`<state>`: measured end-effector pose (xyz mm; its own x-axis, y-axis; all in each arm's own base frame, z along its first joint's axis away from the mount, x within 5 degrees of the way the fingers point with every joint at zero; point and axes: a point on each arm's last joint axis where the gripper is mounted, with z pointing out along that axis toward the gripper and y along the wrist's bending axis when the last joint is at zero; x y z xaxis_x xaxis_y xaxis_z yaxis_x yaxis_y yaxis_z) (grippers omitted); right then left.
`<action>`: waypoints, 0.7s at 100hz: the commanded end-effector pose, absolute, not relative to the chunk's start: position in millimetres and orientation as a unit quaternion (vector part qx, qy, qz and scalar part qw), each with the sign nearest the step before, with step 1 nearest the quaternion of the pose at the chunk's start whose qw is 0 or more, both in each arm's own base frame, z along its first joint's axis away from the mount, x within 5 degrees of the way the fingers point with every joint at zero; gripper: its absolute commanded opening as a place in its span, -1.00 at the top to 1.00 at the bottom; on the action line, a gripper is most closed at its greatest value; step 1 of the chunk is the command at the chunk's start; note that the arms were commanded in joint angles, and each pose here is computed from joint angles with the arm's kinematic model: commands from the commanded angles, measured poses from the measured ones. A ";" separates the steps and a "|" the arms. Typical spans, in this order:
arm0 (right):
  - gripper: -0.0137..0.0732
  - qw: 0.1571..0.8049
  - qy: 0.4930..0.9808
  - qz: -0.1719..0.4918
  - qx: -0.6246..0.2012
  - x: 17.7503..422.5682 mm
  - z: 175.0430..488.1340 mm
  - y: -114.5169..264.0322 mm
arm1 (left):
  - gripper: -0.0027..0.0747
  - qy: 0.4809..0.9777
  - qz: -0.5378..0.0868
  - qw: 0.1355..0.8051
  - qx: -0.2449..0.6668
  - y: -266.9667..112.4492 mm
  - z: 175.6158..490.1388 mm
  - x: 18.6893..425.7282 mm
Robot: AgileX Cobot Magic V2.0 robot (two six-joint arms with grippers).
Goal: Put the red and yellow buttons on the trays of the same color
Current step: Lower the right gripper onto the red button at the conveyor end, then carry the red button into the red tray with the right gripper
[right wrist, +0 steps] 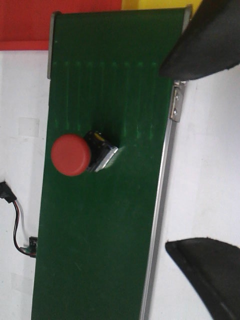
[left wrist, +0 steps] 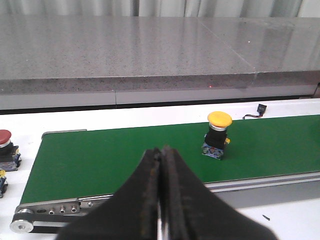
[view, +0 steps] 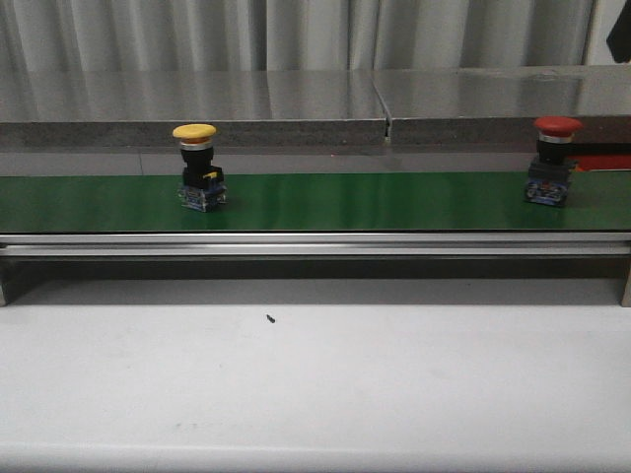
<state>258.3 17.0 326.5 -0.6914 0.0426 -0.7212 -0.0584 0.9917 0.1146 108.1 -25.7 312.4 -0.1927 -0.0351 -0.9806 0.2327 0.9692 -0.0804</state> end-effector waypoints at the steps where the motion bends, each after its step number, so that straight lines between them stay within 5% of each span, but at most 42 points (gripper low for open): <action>1: -0.78 0.416 0.908 0.055 -0.015 282.3 342.5 16.8 | 0.98 0.734 -0.109 0.668 0.053 -24.6 327.9 108.9; 70: -0.67 0.291 0.956 0.026 0.018 398.2 285.9 -20.7 | 0.98 0.734 -0.109 0.668 0.053 -24.6 327.9 108.9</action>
